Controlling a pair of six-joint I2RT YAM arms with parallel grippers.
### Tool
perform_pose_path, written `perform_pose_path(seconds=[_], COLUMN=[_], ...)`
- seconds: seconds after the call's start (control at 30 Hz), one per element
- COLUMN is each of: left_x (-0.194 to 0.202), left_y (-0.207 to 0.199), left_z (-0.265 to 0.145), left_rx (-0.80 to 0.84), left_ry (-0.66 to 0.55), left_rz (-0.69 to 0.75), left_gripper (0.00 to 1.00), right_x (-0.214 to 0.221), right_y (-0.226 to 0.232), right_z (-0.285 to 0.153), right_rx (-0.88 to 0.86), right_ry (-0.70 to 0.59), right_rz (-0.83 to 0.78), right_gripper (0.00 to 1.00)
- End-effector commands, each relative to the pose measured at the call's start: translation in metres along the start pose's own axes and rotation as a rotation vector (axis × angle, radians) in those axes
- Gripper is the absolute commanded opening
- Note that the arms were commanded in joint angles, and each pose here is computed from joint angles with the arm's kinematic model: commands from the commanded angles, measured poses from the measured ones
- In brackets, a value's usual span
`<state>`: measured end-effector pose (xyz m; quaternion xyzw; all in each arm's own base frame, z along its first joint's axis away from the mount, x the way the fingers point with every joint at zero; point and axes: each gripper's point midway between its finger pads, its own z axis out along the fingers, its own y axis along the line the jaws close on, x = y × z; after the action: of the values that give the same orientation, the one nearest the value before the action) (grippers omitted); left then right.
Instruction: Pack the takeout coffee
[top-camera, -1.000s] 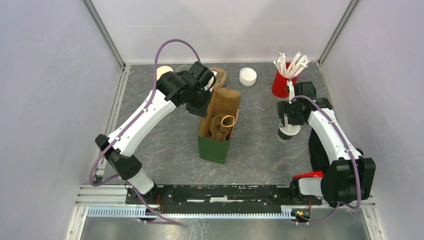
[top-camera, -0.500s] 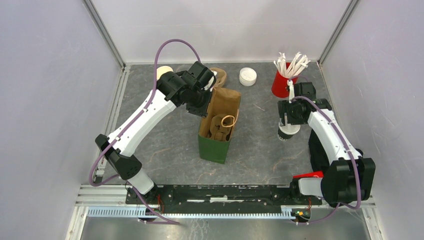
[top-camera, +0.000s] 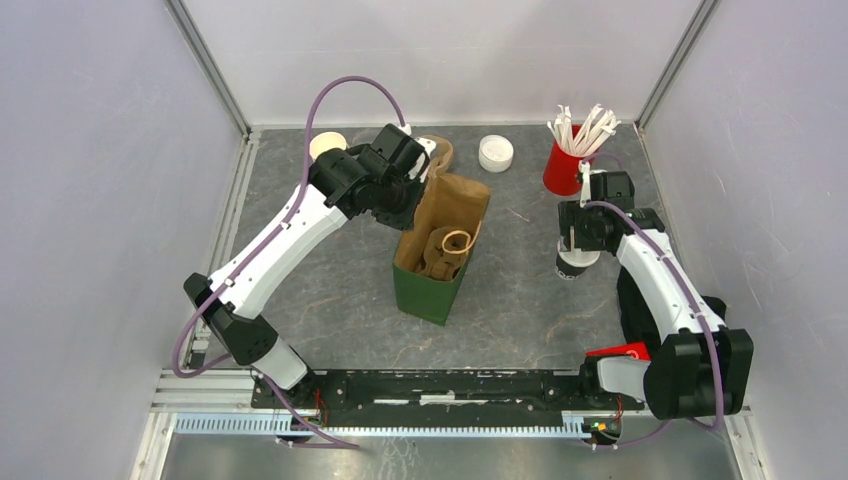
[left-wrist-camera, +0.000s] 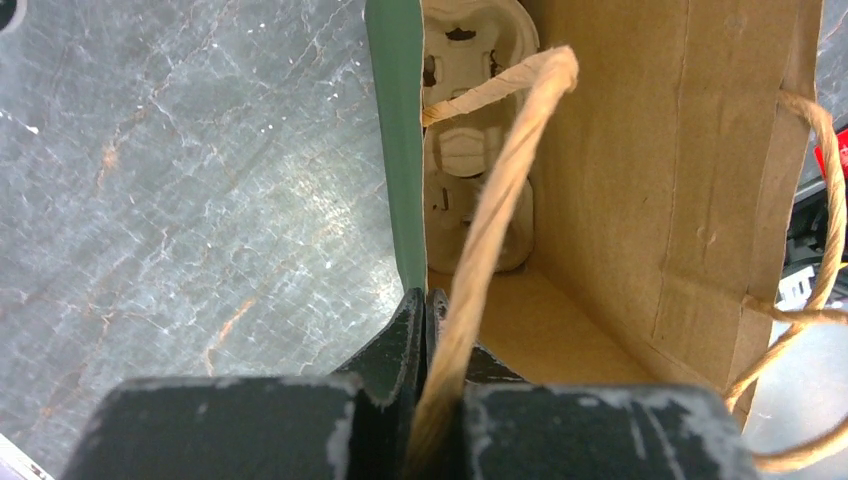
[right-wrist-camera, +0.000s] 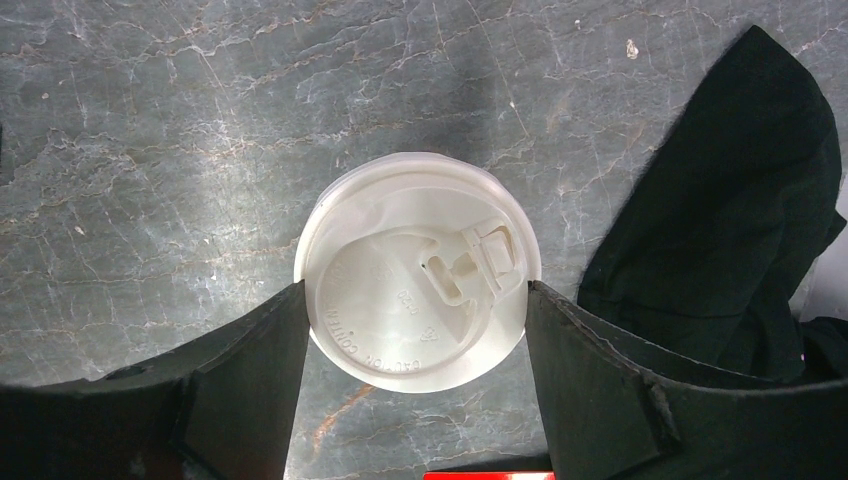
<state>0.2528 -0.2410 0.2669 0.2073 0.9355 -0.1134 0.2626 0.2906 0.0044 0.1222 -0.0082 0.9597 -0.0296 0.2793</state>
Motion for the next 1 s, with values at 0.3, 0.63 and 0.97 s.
perform_pose_path(seconds=[0.3,0.63,0.97], left_x=[-0.014,0.031,0.051], left_y=[0.002,0.006,0.033], left_z=[-0.012,-0.054,-0.026], left_rx=[-0.015,-0.085,-0.223], left_ry=[-0.059,0.019,0.032], left_rz=[0.064,-0.447,-0.381], left_gripper=[0.60,1.00,0.54], right_x=[0.014,0.009,0.013], right_y=[0.012,0.019,0.025], right_z=[-0.018,-0.020,-0.029], right_rx=[-0.088,-0.115,-0.150], right_ry=[0.073,0.021,-0.016], right_rz=[-0.067,-0.087,-0.078], right_gripper=[0.74,0.74,0.71])
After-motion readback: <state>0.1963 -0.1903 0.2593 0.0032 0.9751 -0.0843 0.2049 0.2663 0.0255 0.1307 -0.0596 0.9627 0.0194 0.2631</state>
